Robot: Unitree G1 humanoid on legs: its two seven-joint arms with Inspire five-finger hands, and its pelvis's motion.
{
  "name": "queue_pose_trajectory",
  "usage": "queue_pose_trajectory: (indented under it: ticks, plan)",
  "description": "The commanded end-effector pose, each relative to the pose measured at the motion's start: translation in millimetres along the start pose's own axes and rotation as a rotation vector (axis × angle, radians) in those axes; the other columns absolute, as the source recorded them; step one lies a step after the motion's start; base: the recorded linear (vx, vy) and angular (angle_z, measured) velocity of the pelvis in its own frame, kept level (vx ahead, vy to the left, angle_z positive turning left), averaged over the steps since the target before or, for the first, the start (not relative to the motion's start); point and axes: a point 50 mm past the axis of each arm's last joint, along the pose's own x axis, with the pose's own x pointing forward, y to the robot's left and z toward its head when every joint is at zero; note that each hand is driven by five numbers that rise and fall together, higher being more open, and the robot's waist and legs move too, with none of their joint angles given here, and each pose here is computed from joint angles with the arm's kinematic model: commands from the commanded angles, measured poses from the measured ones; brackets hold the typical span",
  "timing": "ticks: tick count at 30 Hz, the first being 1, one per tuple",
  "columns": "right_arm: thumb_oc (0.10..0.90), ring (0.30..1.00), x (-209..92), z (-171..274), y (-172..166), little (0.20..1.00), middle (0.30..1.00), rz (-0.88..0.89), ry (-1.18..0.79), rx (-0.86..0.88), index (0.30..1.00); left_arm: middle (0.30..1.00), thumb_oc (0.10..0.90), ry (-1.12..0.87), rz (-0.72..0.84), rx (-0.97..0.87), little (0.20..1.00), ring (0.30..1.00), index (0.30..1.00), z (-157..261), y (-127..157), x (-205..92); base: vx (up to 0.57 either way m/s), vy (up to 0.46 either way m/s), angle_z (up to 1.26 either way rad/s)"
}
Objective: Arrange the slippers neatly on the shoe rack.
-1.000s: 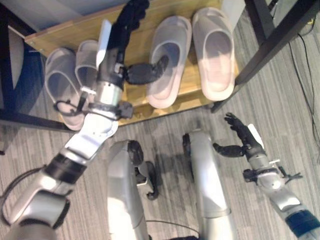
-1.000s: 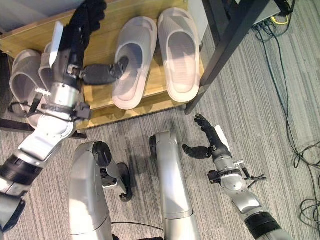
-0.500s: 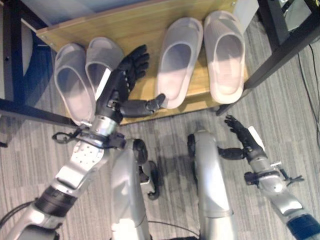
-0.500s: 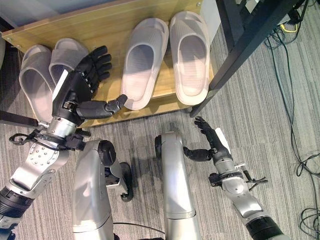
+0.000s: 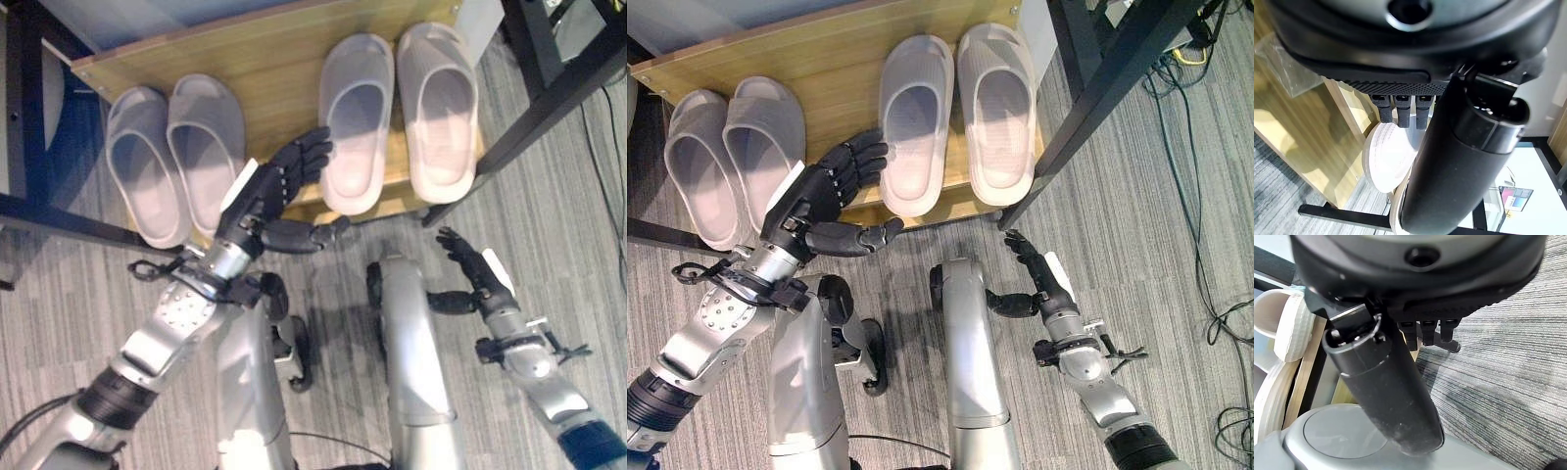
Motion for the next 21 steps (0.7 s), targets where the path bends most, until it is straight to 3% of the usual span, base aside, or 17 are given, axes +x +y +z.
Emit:
queue_pose_trajectory:
  ticks: [1,13,21]
  plan:
    - [0.800,0.900,16.4,56.6,-14.5,0.900,0.900,-0.035,-0.278,-0.012,0.900,0.900,0.800,-0.255,-0.140,-0.037,0.900,0.900,0.900,47.3,-30.1,21.5,0.00,0.000,0.00]
    - [0.800,0.900,18.8,54.9,-8.0,0.900,0.900,-0.038,-0.270,-0.021,0.900,0.900,0.800,-0.341,-0.142,-0.071,0.900,0.900,0.900,61.4,-45.0,41.2,0.00,0.000,0.00]
    - [0.800,0.900,16.1,53.0,-12.1,0.900,0.900,-0.052,-0.269,-0.030,0.900,0.900,0.800,-0.411,-0.045,0.032,0.900,0.900,0.900,75.6,-20.5,34.0,0.00,0.000,0.00]
